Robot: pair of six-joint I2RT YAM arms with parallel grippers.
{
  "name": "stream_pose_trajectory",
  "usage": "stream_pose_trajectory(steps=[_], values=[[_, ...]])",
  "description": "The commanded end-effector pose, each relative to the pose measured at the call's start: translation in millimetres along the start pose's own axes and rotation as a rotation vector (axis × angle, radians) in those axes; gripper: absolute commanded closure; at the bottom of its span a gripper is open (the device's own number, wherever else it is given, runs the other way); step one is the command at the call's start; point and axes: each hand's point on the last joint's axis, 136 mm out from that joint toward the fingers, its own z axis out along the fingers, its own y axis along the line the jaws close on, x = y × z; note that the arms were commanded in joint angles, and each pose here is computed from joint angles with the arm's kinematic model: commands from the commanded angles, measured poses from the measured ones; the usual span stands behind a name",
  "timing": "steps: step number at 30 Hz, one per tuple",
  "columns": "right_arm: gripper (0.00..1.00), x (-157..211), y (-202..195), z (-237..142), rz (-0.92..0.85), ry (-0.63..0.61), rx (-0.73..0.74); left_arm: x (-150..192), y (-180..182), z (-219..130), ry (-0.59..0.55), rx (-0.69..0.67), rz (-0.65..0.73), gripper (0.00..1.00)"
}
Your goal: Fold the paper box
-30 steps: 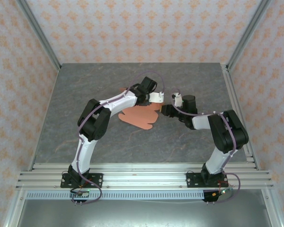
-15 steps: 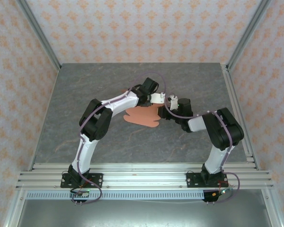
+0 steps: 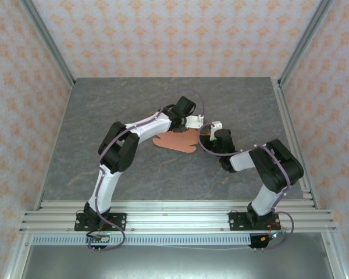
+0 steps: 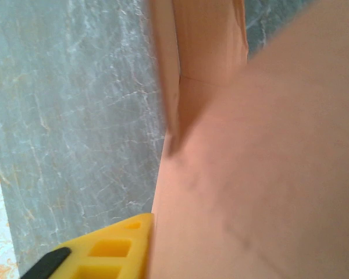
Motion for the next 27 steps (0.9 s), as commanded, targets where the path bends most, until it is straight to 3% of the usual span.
stream_pose_trajectory(steps=[1,11,15,27], values=[[0.66,-26.3,6.2,-17.0,-0.016,-0.067,-0.013,8.0,-18.3,-15.3,0.015,0.114,-0.009,0.83],[0.56,-32.9,21.4,-100.7,0.037,-0.012,-0.079,10.1,-42.8,-64.2,-0.001,0.29,0.001,0.86],[0.55,-24.4,19.7,-119.6,0.025,-0.015,-0.083,5.6,-44.8,-68.3,-0.016,0.297,-0.005,0.85],[0.55,-15.1,20.0,-78.1,0.02,0.079,-0.072,2.4,-48.5,-55.8,0.001,0.355,0.039,0.82]])
